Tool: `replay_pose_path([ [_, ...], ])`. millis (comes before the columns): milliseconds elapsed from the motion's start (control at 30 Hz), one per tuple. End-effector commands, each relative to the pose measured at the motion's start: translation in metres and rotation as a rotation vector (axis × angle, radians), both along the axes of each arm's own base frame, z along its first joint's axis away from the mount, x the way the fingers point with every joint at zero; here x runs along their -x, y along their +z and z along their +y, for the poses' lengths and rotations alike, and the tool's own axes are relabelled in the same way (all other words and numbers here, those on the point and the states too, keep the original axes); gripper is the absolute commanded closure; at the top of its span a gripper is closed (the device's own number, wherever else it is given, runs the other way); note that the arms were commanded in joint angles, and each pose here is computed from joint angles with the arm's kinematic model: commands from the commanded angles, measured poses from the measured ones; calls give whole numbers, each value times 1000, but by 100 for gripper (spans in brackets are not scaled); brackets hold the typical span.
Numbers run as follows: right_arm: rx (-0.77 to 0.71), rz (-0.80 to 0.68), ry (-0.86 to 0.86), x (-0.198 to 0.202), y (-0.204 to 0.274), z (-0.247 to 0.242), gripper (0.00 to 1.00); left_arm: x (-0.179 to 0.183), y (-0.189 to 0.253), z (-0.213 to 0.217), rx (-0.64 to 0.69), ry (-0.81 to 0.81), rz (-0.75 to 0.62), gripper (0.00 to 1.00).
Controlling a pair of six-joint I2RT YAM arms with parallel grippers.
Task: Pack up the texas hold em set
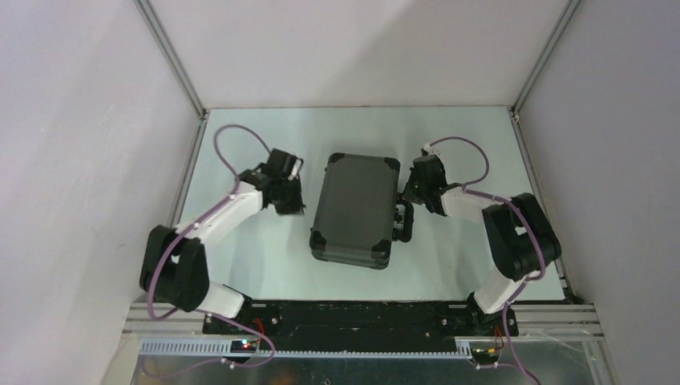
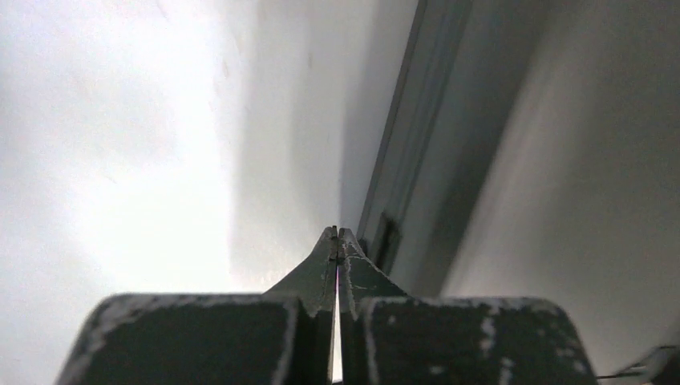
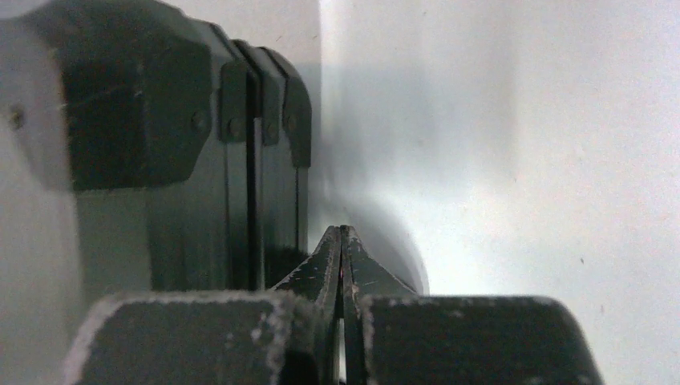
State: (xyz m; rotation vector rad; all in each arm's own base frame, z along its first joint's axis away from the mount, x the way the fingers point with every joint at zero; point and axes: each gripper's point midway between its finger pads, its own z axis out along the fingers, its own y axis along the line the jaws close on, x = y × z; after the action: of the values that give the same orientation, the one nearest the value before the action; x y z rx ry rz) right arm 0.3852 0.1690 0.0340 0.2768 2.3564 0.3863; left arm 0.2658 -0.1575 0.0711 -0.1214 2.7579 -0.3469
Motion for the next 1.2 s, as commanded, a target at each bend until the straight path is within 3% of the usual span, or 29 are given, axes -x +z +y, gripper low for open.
replay_pose_path([
  [0, -49, -37, -45, 9, 32, -6, 100, -49, 95, 15, 5, 103, -262, 100],
  [200, -40, -29, -86, 25, 37, -23, 100, -70, 155, -1, 39, 28, -389, 100],
  [367, -77, -8, -110, 45, 34, -29, 100, -62, 171, -70, 44, -205, -437, 100],
  [733, -125, 55, -160, 83, 15, -53, 100, -42, 109, -157, 39, -406, -319, 100],
  [1167, -298, 72, -83, 103, 8, -38, 100, 1, 21, -177, 84, -501, -122, 100],
])
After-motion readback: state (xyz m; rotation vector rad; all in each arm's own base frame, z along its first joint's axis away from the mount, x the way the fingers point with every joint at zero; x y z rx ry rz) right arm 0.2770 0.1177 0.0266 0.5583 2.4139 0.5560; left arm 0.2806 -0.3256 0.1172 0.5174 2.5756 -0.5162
